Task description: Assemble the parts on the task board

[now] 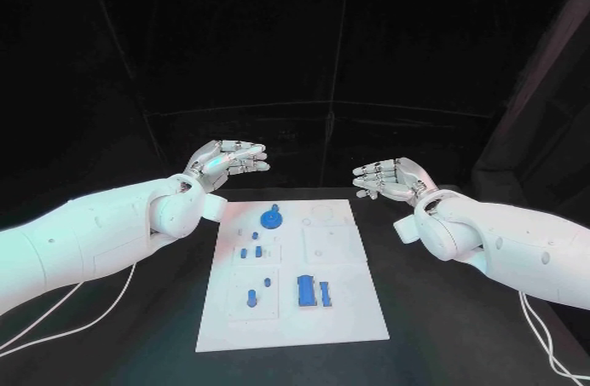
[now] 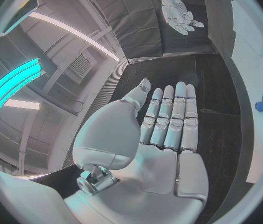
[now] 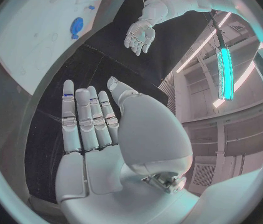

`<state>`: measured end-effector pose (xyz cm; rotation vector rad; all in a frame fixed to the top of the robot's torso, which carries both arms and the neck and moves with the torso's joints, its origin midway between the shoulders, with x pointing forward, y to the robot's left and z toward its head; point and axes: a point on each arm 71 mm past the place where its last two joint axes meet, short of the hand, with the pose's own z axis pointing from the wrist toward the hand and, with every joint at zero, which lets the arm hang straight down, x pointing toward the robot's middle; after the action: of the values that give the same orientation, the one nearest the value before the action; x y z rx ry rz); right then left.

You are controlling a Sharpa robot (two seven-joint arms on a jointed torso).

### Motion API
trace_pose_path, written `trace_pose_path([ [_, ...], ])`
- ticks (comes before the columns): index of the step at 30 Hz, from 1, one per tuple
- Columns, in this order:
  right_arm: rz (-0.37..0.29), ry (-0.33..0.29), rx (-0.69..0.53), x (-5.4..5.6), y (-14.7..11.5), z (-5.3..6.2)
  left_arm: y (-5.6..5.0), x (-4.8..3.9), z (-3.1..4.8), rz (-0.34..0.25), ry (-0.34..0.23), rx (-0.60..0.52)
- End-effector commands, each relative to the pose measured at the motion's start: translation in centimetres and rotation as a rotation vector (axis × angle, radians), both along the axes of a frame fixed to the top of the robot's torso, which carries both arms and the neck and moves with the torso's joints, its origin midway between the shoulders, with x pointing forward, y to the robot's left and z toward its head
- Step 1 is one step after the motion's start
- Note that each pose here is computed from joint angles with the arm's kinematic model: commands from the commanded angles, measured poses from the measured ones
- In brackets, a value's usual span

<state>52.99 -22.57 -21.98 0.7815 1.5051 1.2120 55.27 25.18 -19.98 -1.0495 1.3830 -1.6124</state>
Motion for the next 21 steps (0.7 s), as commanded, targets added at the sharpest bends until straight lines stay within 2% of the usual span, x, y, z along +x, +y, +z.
trace_pose_path([
  [1,0.010,-0.010,0.124,1.3,-0.1,0.1,1.0,0.80,-0.11,0.130,-0.040,-0.046],
  [8,-0.010,-0.018,0.134,2.8,0.0,-0.2,1.3,1.50,-0.91,0.206,-0.040,-0.034],
  [9,-0.041,-0.009,0.069,2.7,-0.2,-0.5,0.8,1.31,-1.10,0.132,-0.010,-0.011],
  [16,-0.064,-0.010,0.102,1.8,0.2,-0.6,0.2,0.64,-1.53,0.151,-0.001,-0.001],
  [20,-0.096,-0.007,0.144,0.7,0.8,-0.7,-0.6,-0.30,-2.00,0.175,0.011,0.013],
  [21,-0.112,-0.005,0.163,0.1,1.1,-0.8,-1.0,-0.78,-2.20,0.187,0.016,0.019],
])
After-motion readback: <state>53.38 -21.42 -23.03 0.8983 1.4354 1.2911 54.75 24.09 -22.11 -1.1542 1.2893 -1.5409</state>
